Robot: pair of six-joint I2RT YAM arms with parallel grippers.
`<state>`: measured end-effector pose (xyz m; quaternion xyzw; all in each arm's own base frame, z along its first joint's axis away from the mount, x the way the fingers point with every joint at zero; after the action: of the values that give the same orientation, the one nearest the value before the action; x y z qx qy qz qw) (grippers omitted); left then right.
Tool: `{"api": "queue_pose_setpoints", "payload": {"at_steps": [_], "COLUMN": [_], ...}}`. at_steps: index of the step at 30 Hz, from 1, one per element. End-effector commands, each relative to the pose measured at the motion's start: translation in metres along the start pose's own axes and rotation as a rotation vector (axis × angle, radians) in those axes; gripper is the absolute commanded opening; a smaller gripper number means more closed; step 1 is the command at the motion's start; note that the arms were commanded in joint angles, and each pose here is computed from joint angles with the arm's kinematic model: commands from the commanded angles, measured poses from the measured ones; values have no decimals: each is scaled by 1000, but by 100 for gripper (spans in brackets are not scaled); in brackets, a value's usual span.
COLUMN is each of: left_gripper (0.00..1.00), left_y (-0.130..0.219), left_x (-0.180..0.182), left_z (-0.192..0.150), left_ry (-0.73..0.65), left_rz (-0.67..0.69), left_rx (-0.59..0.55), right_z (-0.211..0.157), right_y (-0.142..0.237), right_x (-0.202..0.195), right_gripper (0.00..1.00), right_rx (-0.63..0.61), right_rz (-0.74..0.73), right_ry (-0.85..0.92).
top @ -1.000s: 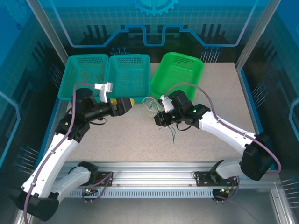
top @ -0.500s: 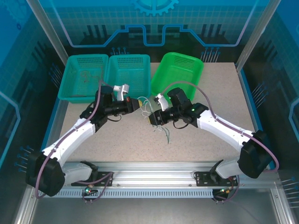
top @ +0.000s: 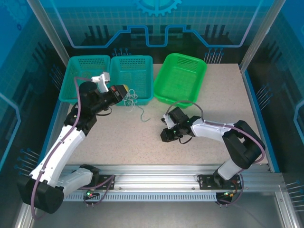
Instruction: Untangle the cables
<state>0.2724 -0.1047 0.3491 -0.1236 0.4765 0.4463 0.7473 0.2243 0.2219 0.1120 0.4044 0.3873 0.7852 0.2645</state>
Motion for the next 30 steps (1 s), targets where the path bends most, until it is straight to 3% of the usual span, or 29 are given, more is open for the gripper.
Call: {"api": "queue_pose_setpoints", "payload": {"at_steps": [1,4,11,17,21,30], "left_gripper": [0,0,0,0,0,0], "left_y": [-5,-16,-42,-51,-52,-42], "left_x": [14,27,55,59,55,31], "left_z": [-2,-12,-50,-66,-68,-63], "left_ry": [-2,13,76,80,82,46], "left_rz": [90,109,123,78,31,-76], "left_rx": [16,74,214,313,333,375], "right_z": [28,45,59,65,81,115], "right_y": [32,59,93,112,95,2], "right_x": [24,37,54,57,53,51], "right_gripper": [32,46,58,71,73,73], "right_rx": [-135,-205,-326,-420,-434,-354], "right_rz": [105,118,151,41,24,82], "right_ry": [135,181,169,239,265,280]}}
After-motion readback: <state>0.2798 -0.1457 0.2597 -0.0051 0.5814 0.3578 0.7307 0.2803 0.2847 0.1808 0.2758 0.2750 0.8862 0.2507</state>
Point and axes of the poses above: each hand's point on the last joint's axis, 136 mm out from that joint toward the fingers, its own y axis back along the fingers, its own x axis along the line the jaws close on, z = x × y, the point moved 8 cm from there along y, back along the fingers, and after that the axes turned 7 degrees about y, right-handed, at the moved point
